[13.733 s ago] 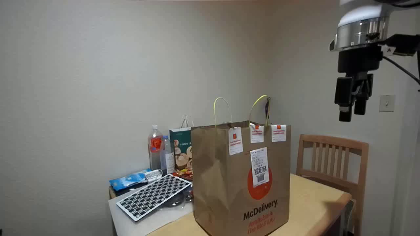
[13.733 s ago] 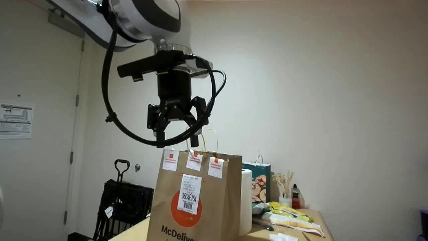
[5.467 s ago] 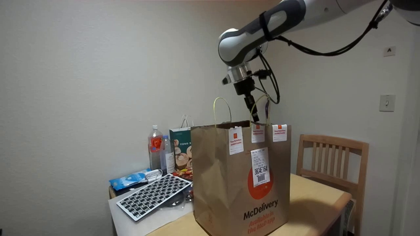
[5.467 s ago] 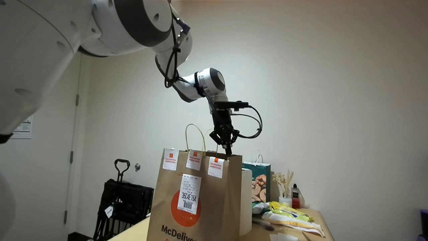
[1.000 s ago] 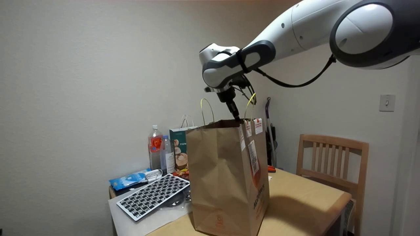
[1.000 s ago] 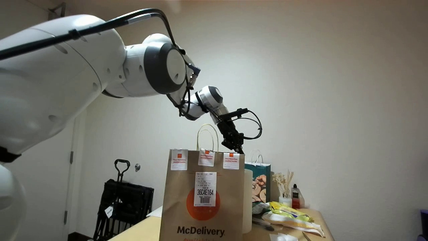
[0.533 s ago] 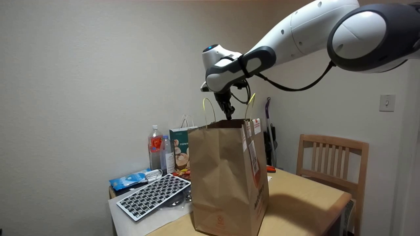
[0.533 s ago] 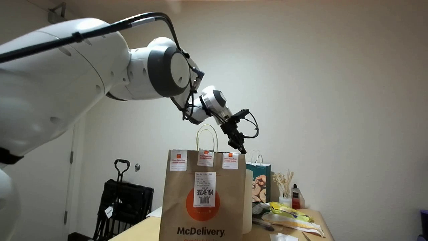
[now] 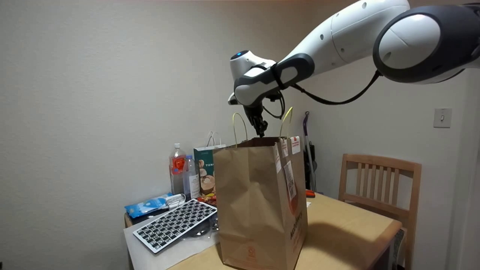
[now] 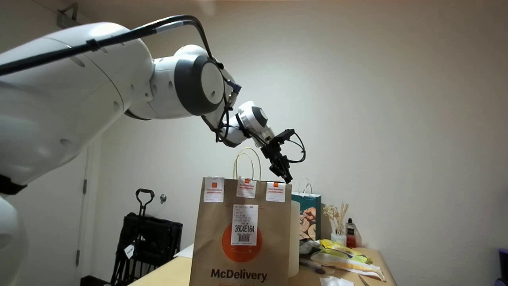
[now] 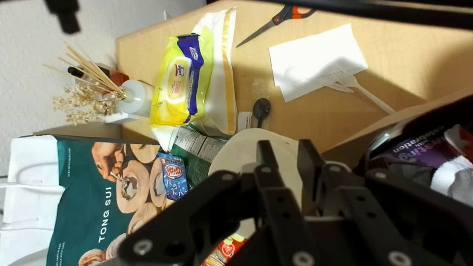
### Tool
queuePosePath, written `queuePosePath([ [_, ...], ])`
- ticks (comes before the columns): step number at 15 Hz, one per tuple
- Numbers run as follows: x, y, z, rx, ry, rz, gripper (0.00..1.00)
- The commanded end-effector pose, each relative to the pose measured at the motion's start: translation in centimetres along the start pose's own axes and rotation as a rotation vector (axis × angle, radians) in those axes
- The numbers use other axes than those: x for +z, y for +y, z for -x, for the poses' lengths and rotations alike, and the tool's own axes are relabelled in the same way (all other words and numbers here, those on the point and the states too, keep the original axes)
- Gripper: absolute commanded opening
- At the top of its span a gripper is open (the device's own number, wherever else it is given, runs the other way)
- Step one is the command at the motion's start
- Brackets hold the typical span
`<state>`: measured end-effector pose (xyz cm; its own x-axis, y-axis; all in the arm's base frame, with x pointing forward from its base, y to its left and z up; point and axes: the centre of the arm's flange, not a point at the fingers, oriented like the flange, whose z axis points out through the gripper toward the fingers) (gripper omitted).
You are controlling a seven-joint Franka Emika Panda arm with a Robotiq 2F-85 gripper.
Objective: Move the paper bag
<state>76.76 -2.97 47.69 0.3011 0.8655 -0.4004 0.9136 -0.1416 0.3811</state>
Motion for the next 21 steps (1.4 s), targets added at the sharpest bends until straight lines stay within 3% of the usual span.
queuePosePath([
  [1,-3.5,-1.4,-1.3,0.021,-0.01,-0.017,0.54],
  [8,-9.8,-3.9,-3.5,0.039,-0.034,-0.106,0.98],
  [12,-9.0,-4.7,-4.0,0.019,-0.063,-0.244,1.0],
  [18,-14.0,-7.6,-6.7,-0.058,-0.097,-0.223,1.0],
  [21,-17.3,-9.4,-7.5,-0.072,-0.111,-0.261,1.0],
])
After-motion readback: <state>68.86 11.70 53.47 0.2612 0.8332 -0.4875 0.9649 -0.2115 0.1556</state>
